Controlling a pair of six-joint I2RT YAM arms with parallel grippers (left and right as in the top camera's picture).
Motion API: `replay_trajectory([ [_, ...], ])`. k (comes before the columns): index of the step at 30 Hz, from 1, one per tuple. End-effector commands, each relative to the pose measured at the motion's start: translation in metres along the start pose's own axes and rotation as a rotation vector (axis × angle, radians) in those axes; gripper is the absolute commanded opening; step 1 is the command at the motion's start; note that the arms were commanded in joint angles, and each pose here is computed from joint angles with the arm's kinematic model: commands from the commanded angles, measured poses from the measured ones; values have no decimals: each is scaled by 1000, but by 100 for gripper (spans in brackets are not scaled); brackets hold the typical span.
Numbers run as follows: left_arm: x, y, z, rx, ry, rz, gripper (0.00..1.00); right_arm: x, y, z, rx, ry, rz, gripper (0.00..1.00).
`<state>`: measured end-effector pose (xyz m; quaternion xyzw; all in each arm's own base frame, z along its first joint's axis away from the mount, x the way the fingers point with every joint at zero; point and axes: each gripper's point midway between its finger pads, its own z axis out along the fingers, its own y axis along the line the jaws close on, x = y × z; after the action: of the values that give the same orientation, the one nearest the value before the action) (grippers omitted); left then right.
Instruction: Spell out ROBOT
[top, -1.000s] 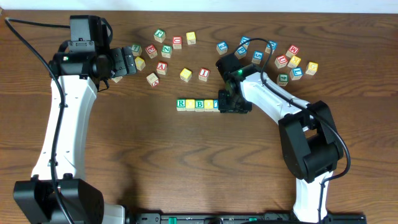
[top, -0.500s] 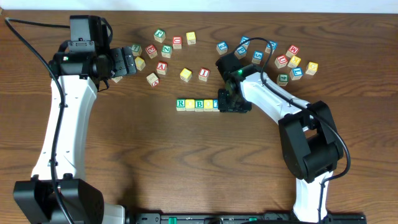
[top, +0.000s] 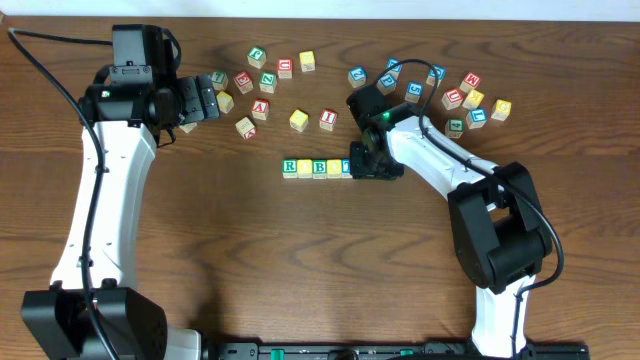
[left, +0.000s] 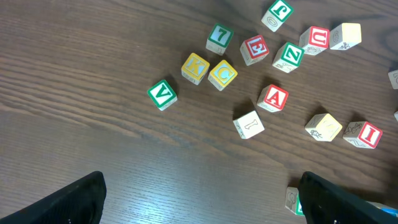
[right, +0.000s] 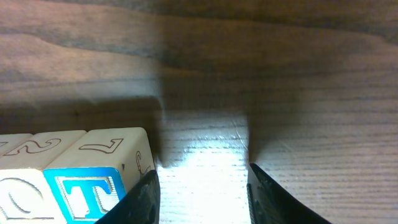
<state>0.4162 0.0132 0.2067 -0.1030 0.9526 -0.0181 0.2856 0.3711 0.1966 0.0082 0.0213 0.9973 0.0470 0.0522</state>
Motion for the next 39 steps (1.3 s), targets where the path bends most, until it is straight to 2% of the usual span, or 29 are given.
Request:
replay_trajectory([
  [1,-8,0,-8,-2,-28,4,97,-5,6,-7,-16,-22,-9,41],
  [14,-9,0,-8,-1,-28,4,97,-8,5,-22,-8,-26,-41,41],
  [22,-9,0,-8,-2,-28,4,97,-36,2,-83,-22,-117,-60,42],
  [26,-9,0,-8,-1,-28,4,97,-49,-7,-138,-50,-209,-60,45],
  [29,-8,0,-8,-2,-28,4,97,-52,-18,-184,-70,-283,-57,53],
  [34,-9,0,-8,-2,-28,4,97,-45,-48,-259,-102,-423,-4,83],
  [35,-9,0,-8,-2,-28,4,98,-40,-56,-276,-110,-458,10,99],
  [39,-9,0,-8,-2,-28,4,97,-20,-74,-322,-129,-551,40,99],
])
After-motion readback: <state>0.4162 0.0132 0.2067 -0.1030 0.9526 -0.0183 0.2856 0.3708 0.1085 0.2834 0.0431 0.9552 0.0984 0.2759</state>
